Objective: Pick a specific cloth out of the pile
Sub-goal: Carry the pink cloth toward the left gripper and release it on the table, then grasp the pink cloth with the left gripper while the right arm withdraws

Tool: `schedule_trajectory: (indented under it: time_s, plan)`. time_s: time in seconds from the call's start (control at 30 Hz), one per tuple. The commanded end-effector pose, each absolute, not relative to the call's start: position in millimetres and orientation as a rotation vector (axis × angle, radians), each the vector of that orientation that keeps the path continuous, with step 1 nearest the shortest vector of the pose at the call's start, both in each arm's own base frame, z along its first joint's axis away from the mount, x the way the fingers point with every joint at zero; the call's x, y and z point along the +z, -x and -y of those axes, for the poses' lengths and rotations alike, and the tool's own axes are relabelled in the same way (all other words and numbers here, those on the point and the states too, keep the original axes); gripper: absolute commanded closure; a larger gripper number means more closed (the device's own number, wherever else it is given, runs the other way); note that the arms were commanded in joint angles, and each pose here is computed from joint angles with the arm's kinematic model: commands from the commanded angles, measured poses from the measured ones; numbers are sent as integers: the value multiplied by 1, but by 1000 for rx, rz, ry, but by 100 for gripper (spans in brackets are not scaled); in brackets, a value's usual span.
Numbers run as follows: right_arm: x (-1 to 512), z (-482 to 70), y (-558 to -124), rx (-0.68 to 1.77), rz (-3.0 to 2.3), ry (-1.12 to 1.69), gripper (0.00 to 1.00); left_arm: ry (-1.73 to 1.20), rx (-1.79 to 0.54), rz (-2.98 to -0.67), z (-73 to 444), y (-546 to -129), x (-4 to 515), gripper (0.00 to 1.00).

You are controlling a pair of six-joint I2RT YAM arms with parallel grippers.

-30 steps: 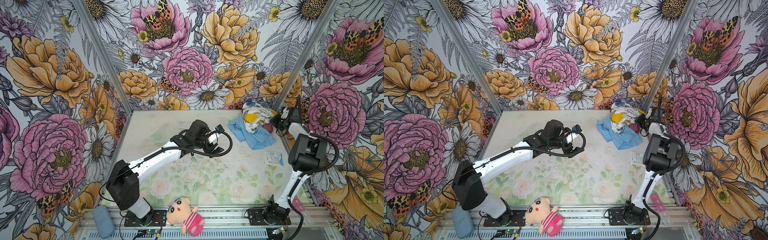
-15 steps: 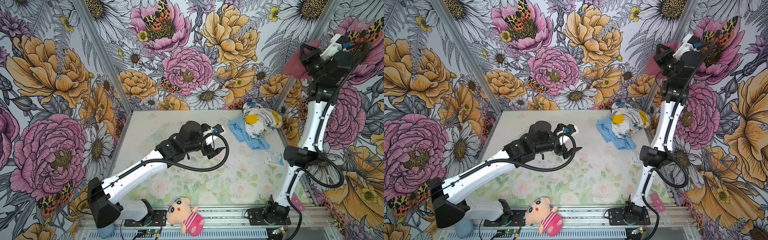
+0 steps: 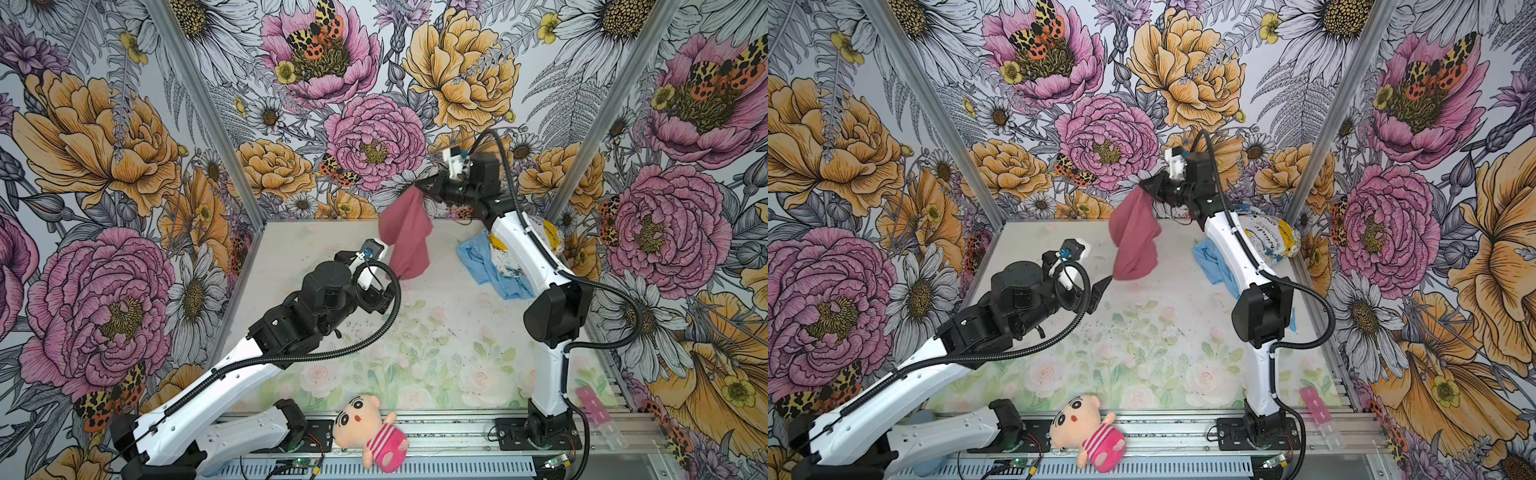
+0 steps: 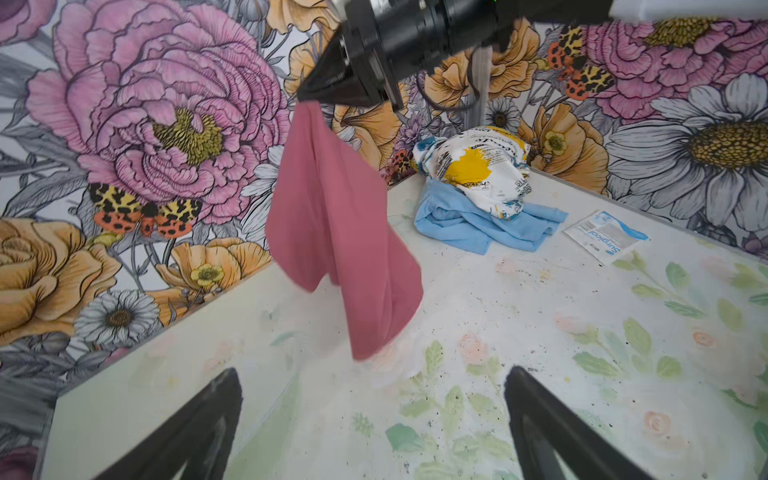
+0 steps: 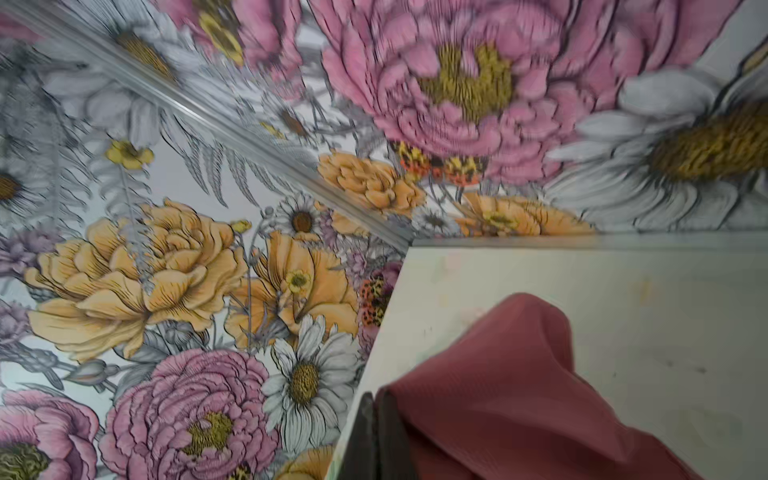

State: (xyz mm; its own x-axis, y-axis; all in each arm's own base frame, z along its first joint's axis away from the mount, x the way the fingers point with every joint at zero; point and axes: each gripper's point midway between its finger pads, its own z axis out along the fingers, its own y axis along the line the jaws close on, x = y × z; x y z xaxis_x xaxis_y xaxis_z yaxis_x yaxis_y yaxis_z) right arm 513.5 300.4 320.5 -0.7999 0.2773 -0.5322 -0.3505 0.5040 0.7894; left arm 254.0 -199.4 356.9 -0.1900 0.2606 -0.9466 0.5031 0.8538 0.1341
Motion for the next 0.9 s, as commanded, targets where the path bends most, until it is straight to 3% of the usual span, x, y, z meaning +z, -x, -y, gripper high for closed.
schedule_trajectory:
  time_s: [0.0,0.03,0.13,0.27,0.43,0.47,0.57,0.7,0.87]
  plan:
    - [301,-280,-516,1211,-2069,63,87,-429,-188,-1941,166,-254,318,1]
    - [286,-277,-514,1223,-2068,26,84,-422,-178,-1961,162,-253,312,1]
    - [256,-262,-502,1303,-2031,-70,54,-392,-140,-2009,150,-253,298,1]
    - [225,-252,-468,1298,-2083,-69,53,-253,-86,-2113,126,-276,273,1]
    - [201,-247,-403,1151,-2186,12,49,48,-110,-2369,78,-323,206,6]
    - [195,-248,-388,1081,-2218,41,41,121,-109,-2423,66,-332,189,10]
    - [187,-256,-344,944,-2248,150,1,250,-195,-2516,49,-361,149,33]
    - [181,-263,-302,915,-2244,181,1,351,-161,-2614,36,-381,107,47]
    - [180,-280,-261,935,-2235,269,1,469,-105,-2660,24,-369,70,48]
